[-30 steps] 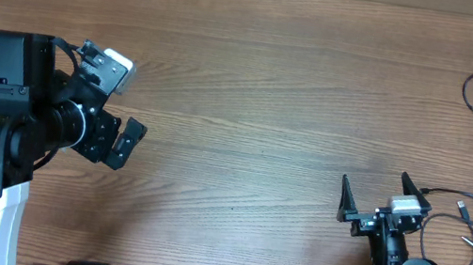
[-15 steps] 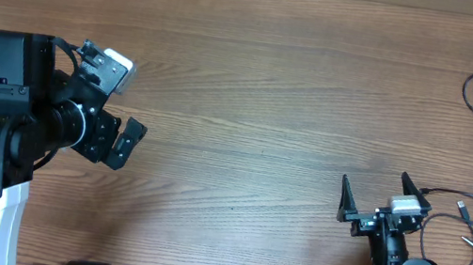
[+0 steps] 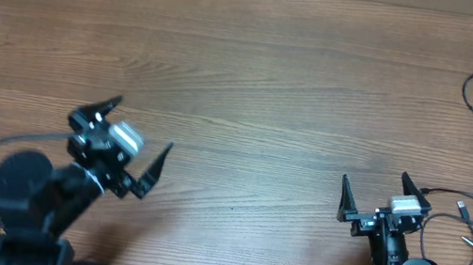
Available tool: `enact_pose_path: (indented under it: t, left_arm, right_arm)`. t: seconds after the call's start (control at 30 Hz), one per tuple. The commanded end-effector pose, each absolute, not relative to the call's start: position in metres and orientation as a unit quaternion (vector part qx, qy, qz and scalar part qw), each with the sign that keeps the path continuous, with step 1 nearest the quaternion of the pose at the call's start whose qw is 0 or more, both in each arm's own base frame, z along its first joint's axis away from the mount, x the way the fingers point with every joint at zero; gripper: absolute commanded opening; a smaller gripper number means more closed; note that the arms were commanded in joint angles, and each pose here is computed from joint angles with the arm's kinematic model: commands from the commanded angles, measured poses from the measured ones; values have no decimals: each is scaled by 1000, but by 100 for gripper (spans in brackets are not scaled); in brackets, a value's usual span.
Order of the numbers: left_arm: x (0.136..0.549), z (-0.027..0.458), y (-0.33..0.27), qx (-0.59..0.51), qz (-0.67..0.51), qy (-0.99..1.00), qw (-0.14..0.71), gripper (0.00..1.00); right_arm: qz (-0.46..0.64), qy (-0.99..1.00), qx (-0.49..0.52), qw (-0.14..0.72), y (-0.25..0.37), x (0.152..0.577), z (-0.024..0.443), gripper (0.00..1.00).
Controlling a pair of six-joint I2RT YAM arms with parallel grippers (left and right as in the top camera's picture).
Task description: Untangle cables
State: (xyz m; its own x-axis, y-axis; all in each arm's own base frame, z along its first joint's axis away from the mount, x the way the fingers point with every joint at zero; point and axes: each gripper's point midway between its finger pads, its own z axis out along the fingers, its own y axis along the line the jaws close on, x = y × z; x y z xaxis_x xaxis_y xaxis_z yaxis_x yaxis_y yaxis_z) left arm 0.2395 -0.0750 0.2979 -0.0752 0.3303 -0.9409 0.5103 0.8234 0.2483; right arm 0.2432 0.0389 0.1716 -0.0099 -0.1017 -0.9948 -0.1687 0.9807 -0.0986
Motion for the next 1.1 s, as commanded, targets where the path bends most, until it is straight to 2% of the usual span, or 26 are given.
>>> enact_pose_path:
  t: [0.0,0.07,0.3,0.43,0.6,0.7,0.8,1.07]
  left_arm:
    - [230,272,-88,275,-127,691,656,100]
    - [234,254,-75,180,-151,672,703,100]
    - [233,234,-54,79,-173,613,767,100]
    - [239,230,-21,-44,-165,622,764,100]
    - [243,214,6,-140,-148,633,747,100]
    - [245,158,20,-186,-104,707,674,100]
    - [246,156,12,-116,-68,725,676,100]
    - [246,156,13,-96,-45,728,678,100]
  right_arm:
    - [19,710,-93,698,37,244,170,100]
    - [19,710,-93,698,37,244,170,100]
    - [19,710,-93,698,37,244,170,100]
    - [19,710,-93,698,37,244,170,100]
    - [19,710,-93,698,37,244,170,100]
    - [19,710,-93,698,37,244,170,100]
    - [19,710,-93,698,37,244,170,100]
    - [19,710,-93,698,37,244,170,100]
